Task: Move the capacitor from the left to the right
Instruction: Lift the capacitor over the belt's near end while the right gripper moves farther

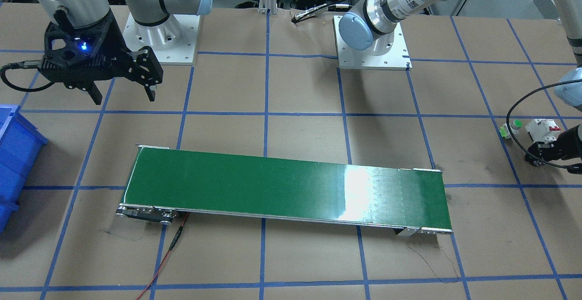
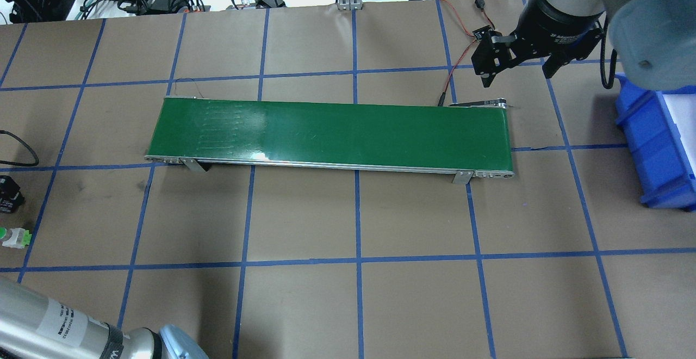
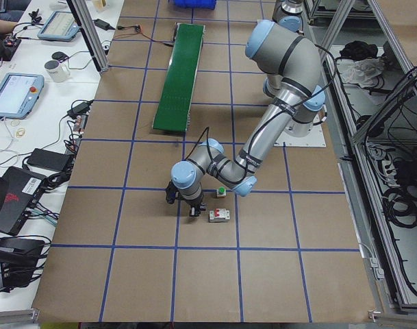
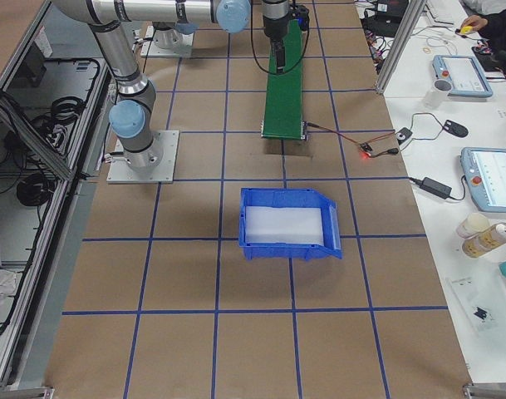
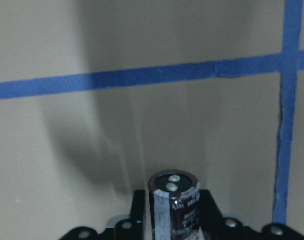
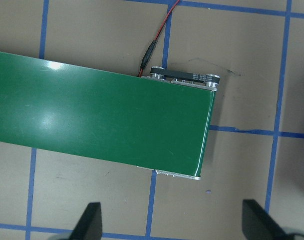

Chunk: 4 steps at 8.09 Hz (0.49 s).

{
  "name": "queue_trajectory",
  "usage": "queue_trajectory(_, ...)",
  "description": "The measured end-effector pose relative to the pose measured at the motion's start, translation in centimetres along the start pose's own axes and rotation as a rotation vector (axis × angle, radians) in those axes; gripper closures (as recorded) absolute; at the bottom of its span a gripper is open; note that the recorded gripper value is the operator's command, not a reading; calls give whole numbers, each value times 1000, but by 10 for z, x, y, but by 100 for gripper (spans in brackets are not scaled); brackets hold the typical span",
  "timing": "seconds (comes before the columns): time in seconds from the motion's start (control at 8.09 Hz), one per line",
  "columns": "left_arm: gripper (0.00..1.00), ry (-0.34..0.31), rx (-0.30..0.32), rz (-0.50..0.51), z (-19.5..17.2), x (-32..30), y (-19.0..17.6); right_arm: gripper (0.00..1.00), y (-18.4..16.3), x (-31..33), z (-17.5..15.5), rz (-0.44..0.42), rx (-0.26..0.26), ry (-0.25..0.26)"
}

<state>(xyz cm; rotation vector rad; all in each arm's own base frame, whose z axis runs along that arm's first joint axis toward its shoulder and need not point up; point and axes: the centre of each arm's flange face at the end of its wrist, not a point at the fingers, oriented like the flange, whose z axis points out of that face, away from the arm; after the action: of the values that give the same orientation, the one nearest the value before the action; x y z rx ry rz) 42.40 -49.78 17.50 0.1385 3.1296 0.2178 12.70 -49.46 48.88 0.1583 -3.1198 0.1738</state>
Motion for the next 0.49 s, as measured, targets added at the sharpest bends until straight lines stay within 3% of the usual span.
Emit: queue_trajectory(0.49, 100, 29, -19, 0, -24, 6, 9, 0, -1, 0, 1, 0, 2, -1)
